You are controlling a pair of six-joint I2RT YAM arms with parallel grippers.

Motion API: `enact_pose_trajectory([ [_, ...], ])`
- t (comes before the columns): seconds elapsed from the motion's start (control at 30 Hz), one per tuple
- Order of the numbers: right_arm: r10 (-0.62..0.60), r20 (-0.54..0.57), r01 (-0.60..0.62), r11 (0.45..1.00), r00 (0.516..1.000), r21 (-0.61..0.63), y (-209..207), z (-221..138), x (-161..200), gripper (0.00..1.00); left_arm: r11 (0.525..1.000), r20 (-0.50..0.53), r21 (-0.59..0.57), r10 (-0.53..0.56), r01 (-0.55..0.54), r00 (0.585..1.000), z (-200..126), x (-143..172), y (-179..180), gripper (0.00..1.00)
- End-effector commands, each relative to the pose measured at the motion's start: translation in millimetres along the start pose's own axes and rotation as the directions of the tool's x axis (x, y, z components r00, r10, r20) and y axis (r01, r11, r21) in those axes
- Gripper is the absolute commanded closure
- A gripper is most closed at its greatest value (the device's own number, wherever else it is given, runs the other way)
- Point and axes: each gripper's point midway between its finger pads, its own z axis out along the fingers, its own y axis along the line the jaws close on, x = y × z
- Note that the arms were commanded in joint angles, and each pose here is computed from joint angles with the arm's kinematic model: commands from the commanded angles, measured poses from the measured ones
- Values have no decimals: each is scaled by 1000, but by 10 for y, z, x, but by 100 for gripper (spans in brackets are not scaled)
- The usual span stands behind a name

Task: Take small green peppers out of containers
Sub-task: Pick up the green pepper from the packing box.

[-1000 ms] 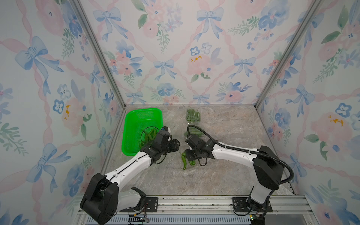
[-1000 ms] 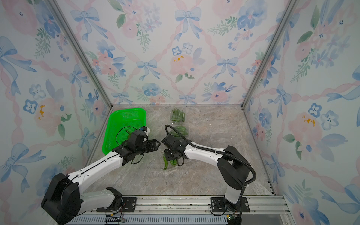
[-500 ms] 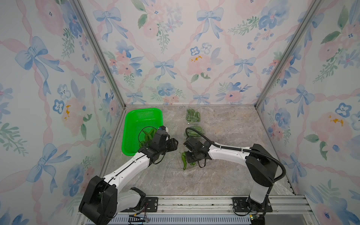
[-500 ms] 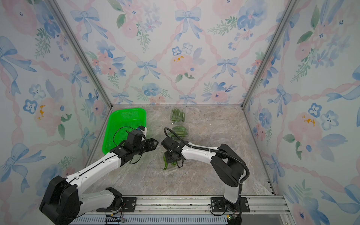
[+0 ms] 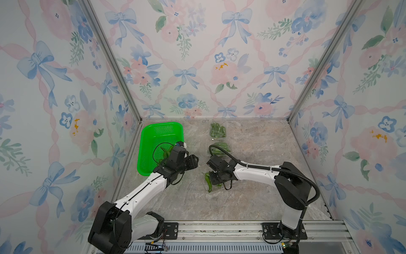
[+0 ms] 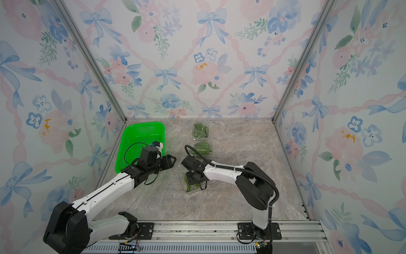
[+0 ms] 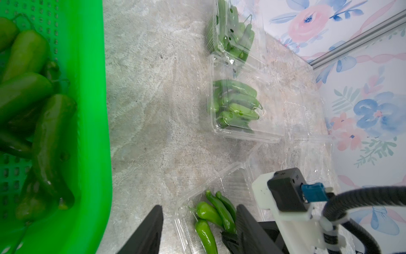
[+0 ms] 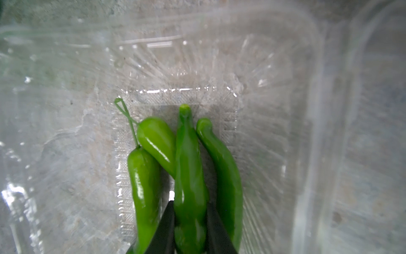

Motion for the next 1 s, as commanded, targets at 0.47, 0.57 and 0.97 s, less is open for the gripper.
enact_pose_trajectory([
  [0.47, -28, 208, 70, 978, 978, -199, 476, -954, -519, 82, 997, 159, 54, -56, 48, 986, -457, -474, 161, 43],
  [0.57, -37, 259, 98, 969, 965, -225, 596, -1121, -707, 82, 997, 181, 51, -61, 52, 982, -544, -585, 223, 43],
  [0.97, -94, 409, 271, 875, 908, -401, 1474, -1554, -1593, 82, 979, 340, 63, -206, 196, 918, -1097, -969, 749, 43],
])
